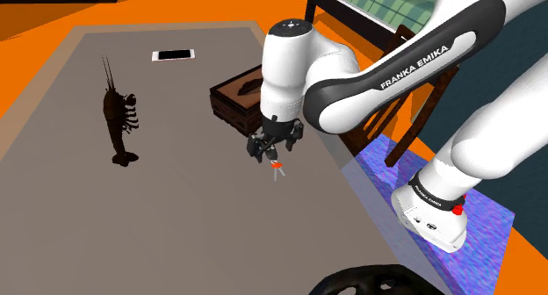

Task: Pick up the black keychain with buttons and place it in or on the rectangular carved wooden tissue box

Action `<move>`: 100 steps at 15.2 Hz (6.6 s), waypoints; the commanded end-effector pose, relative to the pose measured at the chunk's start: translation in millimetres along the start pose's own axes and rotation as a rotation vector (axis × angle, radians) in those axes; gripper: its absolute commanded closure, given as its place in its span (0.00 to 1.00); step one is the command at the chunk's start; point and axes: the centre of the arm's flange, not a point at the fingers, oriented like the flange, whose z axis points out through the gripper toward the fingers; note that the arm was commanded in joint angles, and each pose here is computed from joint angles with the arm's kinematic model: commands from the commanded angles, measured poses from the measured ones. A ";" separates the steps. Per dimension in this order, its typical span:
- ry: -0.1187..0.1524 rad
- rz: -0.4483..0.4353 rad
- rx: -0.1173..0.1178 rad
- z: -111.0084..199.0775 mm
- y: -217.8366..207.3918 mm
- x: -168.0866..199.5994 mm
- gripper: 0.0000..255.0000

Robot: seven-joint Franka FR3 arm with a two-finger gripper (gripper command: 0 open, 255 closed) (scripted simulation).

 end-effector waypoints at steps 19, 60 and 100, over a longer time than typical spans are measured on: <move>0.000 0.000 0.000 -26.0 0.3 1.5 1.00; 0.000 0.000 0.000 -172.7 43.0 175.8 1.00; 0.000 0.000 0.000 -139.4 58.2 240.8 0.00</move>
